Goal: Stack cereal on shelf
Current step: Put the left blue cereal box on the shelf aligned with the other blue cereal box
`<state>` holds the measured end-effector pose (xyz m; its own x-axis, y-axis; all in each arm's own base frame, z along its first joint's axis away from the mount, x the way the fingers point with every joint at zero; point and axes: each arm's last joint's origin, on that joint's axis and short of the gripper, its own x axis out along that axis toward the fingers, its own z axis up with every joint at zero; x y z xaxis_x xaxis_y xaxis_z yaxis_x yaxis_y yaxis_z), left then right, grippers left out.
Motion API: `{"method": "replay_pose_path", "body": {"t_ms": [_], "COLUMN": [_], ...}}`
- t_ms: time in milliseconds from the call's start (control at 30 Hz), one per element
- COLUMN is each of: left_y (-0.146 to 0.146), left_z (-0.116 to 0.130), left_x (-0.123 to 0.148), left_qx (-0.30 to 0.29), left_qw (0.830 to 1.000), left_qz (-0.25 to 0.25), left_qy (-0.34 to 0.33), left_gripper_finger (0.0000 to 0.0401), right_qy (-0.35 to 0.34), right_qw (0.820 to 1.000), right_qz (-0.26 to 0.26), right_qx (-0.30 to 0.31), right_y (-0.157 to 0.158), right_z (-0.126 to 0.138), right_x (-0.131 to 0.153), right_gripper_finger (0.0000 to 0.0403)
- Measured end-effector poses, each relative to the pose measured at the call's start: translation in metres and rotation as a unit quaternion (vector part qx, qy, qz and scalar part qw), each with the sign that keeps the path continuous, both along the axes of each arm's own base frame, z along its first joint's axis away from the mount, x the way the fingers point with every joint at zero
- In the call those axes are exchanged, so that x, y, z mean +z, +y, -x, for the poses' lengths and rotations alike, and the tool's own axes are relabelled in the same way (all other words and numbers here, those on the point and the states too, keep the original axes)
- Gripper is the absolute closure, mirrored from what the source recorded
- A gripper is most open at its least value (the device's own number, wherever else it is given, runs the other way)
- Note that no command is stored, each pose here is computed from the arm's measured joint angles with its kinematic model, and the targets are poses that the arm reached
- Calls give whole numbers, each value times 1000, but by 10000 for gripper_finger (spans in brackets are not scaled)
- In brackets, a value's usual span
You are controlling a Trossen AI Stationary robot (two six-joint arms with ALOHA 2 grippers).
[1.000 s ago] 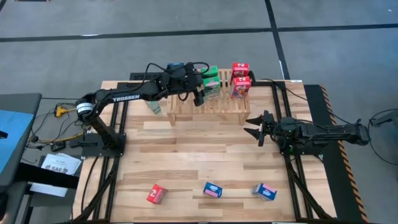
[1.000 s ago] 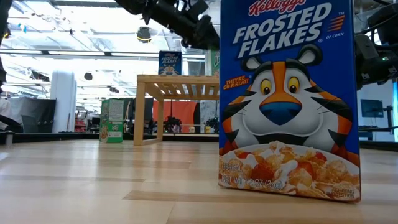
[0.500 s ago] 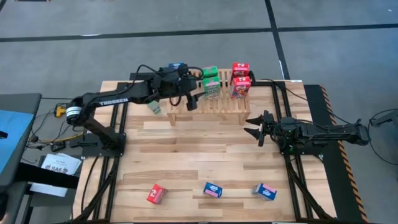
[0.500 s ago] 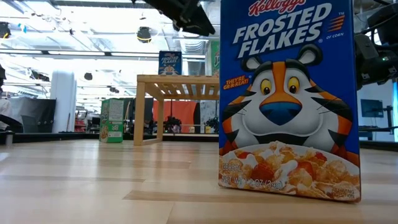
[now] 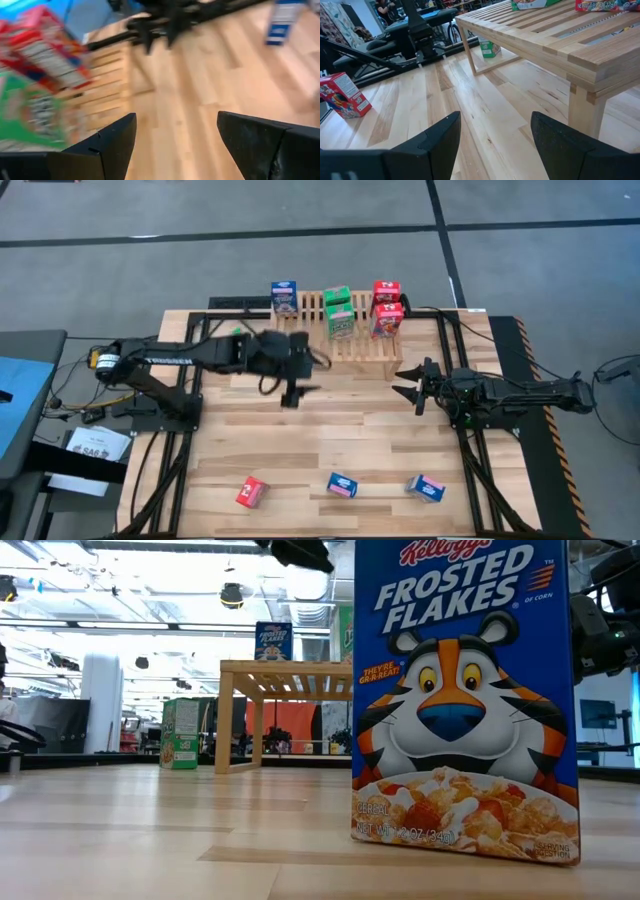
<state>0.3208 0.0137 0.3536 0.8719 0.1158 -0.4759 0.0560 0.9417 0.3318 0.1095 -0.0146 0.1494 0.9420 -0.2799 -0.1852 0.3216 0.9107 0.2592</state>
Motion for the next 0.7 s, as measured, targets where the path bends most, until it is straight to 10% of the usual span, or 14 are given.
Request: {"method": "replay_pose_path", "body": {"t_ms": [700], "left_y": [-133], "left_z": [-22], "left_x": [-39], "left_qx": [-65], "left_qw": [998], "left_qz": [-25], "left_qy": [-3], "left_gripper_finger": [99], "right_qy": [-3], "right_qw": [1000], "right_qz": [0], "right_qx": [0], "right_y": [0], "right_z": [0], "right_x": [1], "right_gripper_finger": [137]}}
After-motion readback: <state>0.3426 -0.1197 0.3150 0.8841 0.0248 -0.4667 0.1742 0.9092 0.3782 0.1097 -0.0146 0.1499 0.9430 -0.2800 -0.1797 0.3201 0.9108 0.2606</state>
